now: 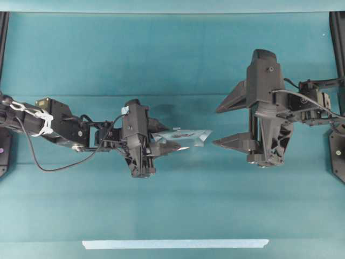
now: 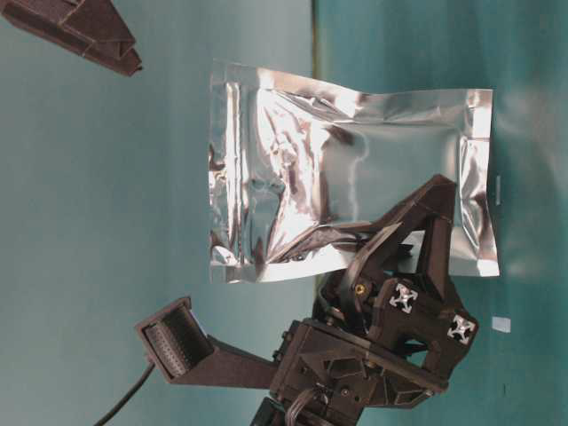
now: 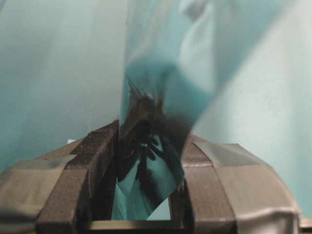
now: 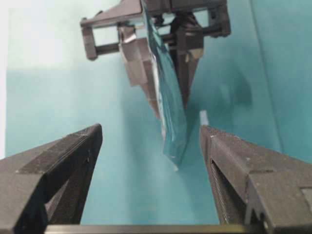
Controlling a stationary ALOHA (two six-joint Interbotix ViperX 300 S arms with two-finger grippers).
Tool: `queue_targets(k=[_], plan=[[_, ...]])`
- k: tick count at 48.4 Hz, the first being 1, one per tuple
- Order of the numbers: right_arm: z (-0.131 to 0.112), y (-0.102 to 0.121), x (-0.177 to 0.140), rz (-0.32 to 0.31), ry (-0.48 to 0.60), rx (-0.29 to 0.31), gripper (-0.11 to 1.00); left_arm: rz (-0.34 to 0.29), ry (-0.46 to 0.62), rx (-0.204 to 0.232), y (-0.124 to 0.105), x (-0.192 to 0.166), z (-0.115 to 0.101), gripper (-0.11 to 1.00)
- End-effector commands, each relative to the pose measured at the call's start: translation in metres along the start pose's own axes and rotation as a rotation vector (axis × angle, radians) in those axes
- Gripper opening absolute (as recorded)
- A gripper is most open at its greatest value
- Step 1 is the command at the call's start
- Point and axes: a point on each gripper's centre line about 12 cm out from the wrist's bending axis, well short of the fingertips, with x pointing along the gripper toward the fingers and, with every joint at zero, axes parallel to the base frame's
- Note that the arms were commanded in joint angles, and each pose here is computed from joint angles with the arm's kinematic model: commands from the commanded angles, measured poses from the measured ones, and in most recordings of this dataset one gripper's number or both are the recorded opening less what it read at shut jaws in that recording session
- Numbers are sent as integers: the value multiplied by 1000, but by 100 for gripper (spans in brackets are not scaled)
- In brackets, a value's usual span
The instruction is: Hand over the silver zip bag and make it stand upright.
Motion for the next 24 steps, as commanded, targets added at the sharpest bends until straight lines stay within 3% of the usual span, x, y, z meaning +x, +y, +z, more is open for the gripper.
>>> queue_targets(k=[1, 24], plan=[[4, 1, -4, 5, -23, 20, 84, -13, -16, 6, -5, 0, 5, 29], [4, 3, -3, 11, -37, 19, 84, -15, -17, 6, -6, -1, 6, 29]])
